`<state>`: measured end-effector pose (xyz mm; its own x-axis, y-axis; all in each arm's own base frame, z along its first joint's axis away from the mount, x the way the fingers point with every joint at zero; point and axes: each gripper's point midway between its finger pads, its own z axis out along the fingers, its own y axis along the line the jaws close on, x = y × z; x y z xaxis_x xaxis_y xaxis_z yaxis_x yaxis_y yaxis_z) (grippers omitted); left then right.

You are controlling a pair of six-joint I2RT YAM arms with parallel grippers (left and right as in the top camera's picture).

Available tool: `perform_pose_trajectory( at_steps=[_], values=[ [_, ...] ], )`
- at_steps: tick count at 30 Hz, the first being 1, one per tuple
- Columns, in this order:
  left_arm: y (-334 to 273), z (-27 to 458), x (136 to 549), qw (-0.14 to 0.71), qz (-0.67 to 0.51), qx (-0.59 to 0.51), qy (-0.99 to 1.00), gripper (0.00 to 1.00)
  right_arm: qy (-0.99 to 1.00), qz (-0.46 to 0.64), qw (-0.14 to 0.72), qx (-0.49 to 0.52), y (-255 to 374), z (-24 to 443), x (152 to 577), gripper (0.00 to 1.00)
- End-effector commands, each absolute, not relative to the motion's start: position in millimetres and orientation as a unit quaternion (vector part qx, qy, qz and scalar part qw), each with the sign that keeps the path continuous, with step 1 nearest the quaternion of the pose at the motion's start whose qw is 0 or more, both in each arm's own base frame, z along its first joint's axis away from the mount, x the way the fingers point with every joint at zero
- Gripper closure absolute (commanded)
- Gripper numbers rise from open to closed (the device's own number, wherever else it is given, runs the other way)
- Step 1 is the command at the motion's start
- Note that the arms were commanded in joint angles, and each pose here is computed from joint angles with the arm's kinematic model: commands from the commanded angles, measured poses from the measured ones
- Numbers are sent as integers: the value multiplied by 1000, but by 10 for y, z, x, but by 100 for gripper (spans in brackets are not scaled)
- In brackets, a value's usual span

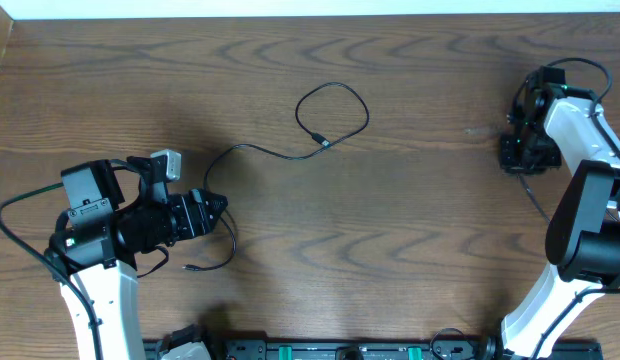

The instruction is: Untangle cables

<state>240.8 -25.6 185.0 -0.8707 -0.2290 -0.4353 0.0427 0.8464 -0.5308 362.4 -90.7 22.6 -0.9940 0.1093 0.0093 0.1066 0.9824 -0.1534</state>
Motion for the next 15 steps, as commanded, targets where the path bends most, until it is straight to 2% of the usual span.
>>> perform_pose_trajectory(
  at_steps=[1, 8, 15],
  values=[
    [-264, 1872, 2406, 251, -273, -47, 927, 36, -996, 65, 3, -54, -870, 240, 3639, 99],
    [-265, 1869, 2401, 250, -273, -47, 928, 36, -985, 84, -39, -147, -1283, 507, 3788, 99],
    [-266, 1869, 2400, 250, -273, -47, 928, 36, -959, 98, -98, -246, -2099, 1072, 3854, 99]
  ],
)
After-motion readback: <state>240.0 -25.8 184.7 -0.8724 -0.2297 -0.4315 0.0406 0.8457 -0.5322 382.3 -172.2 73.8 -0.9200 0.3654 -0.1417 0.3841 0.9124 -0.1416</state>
